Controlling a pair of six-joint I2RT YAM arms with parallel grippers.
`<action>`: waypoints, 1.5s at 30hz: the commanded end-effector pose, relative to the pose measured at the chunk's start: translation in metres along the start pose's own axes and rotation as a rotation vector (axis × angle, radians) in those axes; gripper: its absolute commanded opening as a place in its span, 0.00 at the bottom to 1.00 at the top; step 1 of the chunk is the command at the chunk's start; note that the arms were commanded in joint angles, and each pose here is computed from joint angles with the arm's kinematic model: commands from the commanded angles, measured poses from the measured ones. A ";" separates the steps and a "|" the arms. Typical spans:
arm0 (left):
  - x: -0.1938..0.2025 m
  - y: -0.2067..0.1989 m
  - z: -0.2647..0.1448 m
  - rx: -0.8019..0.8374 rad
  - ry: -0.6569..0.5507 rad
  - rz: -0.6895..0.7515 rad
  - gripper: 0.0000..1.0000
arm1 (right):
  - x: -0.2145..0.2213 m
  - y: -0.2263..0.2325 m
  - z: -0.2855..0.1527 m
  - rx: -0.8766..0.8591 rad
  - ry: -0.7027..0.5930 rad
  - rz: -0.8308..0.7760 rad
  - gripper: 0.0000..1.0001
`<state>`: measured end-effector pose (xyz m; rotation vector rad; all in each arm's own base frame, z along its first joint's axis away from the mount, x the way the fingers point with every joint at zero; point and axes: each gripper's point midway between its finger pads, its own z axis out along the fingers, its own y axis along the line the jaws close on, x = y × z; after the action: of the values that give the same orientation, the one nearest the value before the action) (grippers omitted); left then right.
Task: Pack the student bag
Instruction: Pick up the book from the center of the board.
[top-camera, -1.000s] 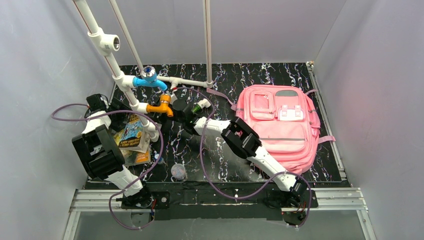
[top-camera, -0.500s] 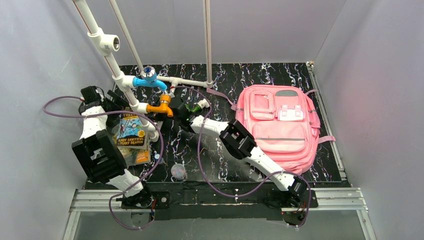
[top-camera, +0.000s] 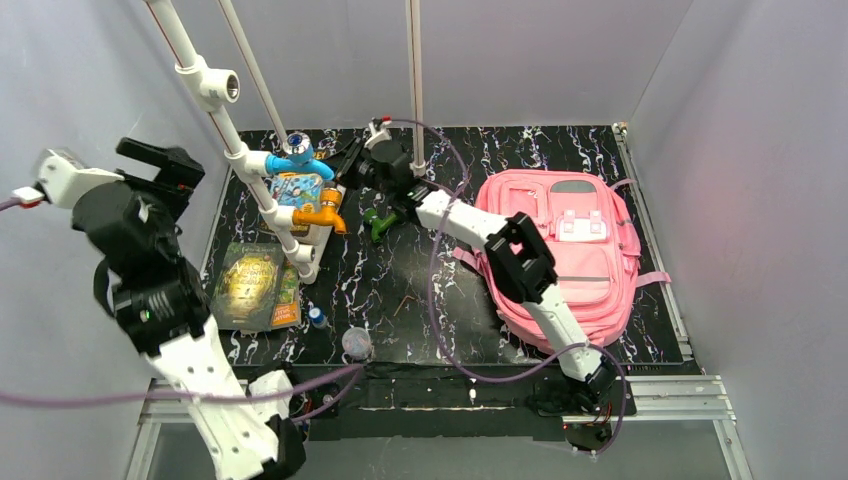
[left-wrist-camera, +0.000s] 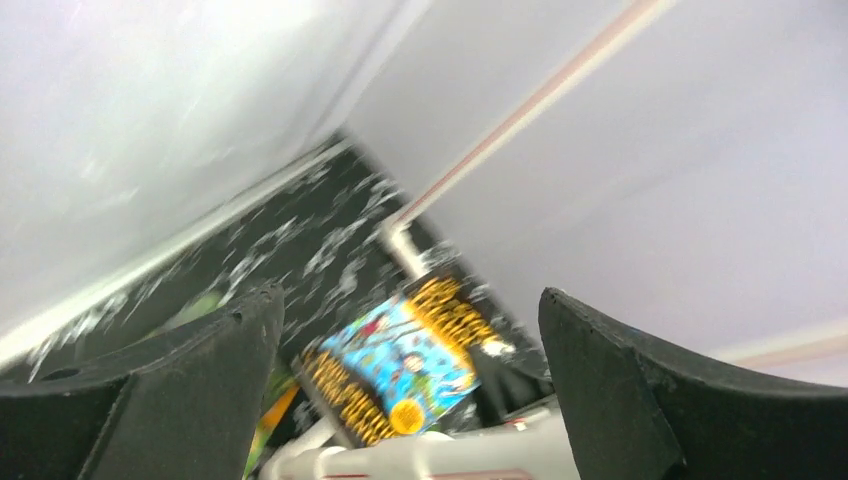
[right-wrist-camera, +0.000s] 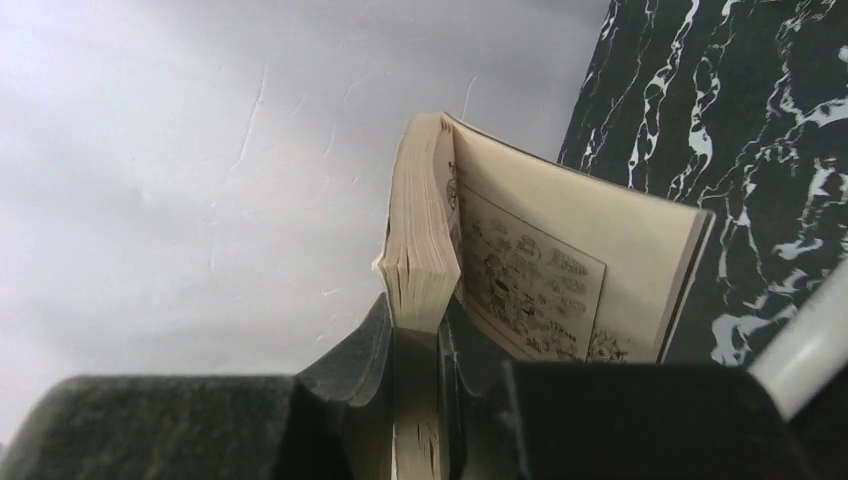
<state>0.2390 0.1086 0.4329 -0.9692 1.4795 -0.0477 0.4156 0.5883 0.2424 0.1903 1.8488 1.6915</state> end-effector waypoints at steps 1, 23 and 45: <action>-0.058 -0.091 -0.072 0.427 -0.154 0.096 0.98 | -0.067 0.108 -0.048 -0.168 -0.092 -0.123 0.01; -0.004 -0.254 -0.251 1.837 0.272 0.237 1.00 | -0.193 0.159 -0.214 0.013 -0.209 -0.356 0.01; 0.298 -0.305 -0.225 1.388 0.732 0.434 0.99 | -0.098 0.156 -0.474 0.221 -0.138 -0.464 0.01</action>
<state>0.2484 -0.3757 0.4174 0.6933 1.7106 -1.0093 0.2306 0.1590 0.3980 -0.0619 1.8923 1.0115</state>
